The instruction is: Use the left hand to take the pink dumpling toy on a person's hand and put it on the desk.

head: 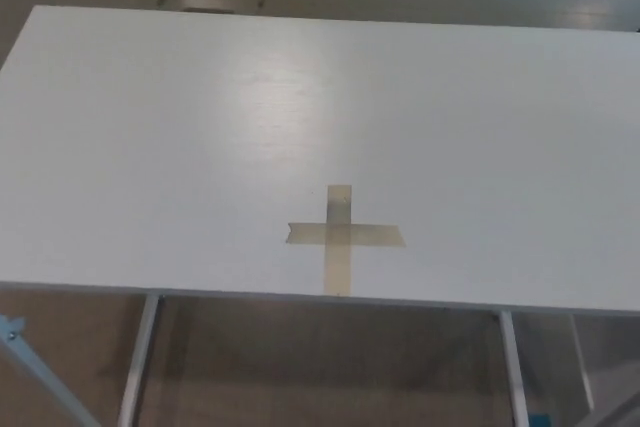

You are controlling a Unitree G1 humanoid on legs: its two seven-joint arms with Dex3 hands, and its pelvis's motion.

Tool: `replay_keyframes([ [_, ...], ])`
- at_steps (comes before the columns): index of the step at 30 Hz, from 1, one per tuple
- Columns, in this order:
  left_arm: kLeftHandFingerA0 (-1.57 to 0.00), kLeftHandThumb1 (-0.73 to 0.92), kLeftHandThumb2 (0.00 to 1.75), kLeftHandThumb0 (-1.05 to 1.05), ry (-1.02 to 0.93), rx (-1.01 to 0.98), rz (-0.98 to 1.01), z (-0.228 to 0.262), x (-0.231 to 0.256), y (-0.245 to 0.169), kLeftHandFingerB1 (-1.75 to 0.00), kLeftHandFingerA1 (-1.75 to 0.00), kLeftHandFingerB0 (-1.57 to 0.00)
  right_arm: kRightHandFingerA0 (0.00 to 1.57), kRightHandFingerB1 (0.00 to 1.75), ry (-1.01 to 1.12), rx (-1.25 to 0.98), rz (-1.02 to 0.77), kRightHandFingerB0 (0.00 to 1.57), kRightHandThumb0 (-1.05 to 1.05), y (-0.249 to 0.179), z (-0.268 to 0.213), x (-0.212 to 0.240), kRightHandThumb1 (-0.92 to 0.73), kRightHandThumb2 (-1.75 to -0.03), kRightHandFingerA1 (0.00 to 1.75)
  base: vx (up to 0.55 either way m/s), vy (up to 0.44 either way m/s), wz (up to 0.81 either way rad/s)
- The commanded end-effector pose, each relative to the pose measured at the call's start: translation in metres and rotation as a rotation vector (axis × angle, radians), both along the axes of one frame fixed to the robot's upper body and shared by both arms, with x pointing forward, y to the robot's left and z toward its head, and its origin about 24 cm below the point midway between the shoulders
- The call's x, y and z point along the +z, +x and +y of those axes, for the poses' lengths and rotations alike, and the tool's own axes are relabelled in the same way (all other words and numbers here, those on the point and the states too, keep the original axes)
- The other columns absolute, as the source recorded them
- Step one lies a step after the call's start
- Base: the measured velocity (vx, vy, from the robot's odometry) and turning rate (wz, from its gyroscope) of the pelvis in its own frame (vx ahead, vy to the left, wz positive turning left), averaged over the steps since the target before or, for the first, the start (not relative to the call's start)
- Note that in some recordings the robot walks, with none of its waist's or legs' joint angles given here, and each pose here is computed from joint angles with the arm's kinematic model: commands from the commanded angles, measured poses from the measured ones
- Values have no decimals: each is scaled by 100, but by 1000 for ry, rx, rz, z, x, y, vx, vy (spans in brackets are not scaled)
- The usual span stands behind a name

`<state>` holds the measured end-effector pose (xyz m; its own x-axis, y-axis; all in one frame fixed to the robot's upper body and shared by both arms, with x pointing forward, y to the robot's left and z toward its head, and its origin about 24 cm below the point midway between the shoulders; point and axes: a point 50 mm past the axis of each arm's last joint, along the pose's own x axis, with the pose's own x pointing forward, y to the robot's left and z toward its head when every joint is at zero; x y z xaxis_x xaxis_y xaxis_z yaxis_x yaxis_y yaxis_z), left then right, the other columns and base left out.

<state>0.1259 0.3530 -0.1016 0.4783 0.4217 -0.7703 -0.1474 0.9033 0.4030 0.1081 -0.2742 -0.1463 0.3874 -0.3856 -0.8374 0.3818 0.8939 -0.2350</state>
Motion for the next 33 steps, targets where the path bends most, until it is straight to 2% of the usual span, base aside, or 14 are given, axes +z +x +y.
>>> replay_keyframes([
  [1,-60,49,70,-38,-8,-3,-11,0,-1,-4,-44,-52,-38,68,52,-8,-34,-17,43,-53,-1,-1,0,-45,-79,62,0,0,0],
  [7,-65,48,70,-39,2,-11,-12,0,-1,-5,-45,-55,-38,69,52,-3,-33,-20,43,-52,-1,0,0,-45,-79,62,0,0,0],
  [8,-73,46,70,-37,0,-6,-15,0,-1,-5,-44,-59,-35,69,52,-3,-33,-20,43,-52,-1,0,0,-45,-79,62,0,0,0],
  [9,-79,57,57,-28,-6,6,-19,-1,-2,-5,-36,-53,-41,69,52,-4,-33,-18,43,-52,-1,0,0,-45,-79,62,0,0,0],
  [11,-80,56,57,-28,-9,10,-18,-1,-2,-6,-36,-52,-40,69,52,-6,-29,-14,43,-52,-2,0,0,-45,-79,62,0,0,0],
  [14,-70,56,57,-28,-5,-3,-5,-1,-2,-6,-36,-46,-41,68,52,-5,-24,-12,43,-52,-2,0,0,-45,-79,61,0,0,0],
  [15,-60,49,68,-37,-1,-11,2,-1,-2,-6,-43,-52,-38,68,52,-4,-23,-12,42,-52,-2,0,0,-45,-79,61,0,0,0],
  [29,-65,48,71,-42,27,-56,2,-2,-1,-2,-45,-55,-39,66,51,1,-12,-11,40,-52,-2,0,0,-45,-78,60,0,0,0],
  [30,-68,58,57,-32,22,-62,4,-1,0,-2,-36,-44,-43,66,51,3,-14,-11,40,-52,-2,-1,0,-45,-78,61,0,0,0],
  [31,-60,49,71,-41,22,-69,8,-1,0,-2,-44,-52,-39,66,51,3,-15,-11,40,-52,-1,-1,0,-45,-78,61,0,0,0],
  [32,-61,49,71,-41,25,-75,10,-1,0,-1,-45,-53,-38,66,51,4,-15,-12,40,-52,-1,-1,0,-45,-78,60,0,0,0],
  [33,-64,48,71,-42,25,-75,10,-1,0,-1,-45,-54,-38,72,39,3,-14,-11,45,-45,-2,0,0,-55,-57,48,0,0,0],
])
